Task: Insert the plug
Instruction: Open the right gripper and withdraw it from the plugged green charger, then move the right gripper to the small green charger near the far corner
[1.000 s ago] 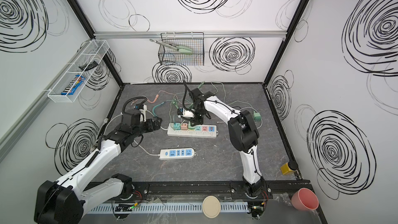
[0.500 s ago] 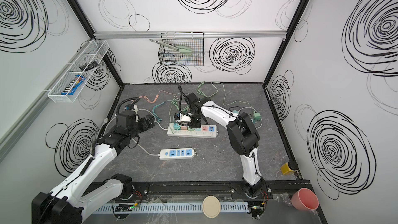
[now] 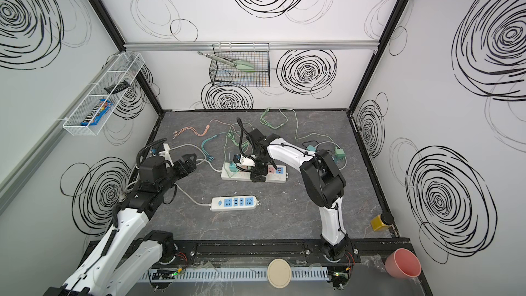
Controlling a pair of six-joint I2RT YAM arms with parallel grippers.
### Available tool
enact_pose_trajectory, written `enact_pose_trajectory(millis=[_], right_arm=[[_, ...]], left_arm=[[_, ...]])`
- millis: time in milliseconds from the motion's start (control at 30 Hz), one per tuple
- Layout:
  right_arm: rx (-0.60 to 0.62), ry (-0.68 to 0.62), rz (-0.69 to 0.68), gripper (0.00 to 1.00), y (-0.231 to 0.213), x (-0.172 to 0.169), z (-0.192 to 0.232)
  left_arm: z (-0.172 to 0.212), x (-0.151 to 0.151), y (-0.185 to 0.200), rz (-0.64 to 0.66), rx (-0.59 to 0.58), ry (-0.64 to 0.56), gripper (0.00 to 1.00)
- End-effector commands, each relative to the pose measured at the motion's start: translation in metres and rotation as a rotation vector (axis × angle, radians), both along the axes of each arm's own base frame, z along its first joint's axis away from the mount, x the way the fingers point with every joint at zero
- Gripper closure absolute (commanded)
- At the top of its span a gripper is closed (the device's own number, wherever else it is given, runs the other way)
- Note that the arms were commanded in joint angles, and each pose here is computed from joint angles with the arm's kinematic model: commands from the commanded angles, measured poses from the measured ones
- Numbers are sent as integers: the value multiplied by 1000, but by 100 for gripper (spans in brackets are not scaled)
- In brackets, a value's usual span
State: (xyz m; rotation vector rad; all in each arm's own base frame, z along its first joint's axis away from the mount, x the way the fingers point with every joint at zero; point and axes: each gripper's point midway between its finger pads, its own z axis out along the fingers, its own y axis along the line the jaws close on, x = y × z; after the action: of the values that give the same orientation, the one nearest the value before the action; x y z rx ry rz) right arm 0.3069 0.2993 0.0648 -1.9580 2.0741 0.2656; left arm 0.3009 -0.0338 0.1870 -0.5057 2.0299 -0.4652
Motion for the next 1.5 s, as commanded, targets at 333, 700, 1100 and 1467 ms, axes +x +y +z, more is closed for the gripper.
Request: enact_pose_trajectory(millis=[333, 700, 1100, 1467], right_arm=[[343, -284, -338, 3, -60, 43, 117], [949, -402, -1090, 3, -196, 119, 217], [894, -100, -1671, 1, -357, 160, 110], [117, -29, -1860, 11, -439, 149, -19]], left_arm=[[48, 12, -57, -182, -11, -181, 4], [57, 16, -115, -312, 79, -187, 4], [47, 18, -131, -350, 84, -170, 4], [37, 23, -136, -365, 82, -153, 4]])
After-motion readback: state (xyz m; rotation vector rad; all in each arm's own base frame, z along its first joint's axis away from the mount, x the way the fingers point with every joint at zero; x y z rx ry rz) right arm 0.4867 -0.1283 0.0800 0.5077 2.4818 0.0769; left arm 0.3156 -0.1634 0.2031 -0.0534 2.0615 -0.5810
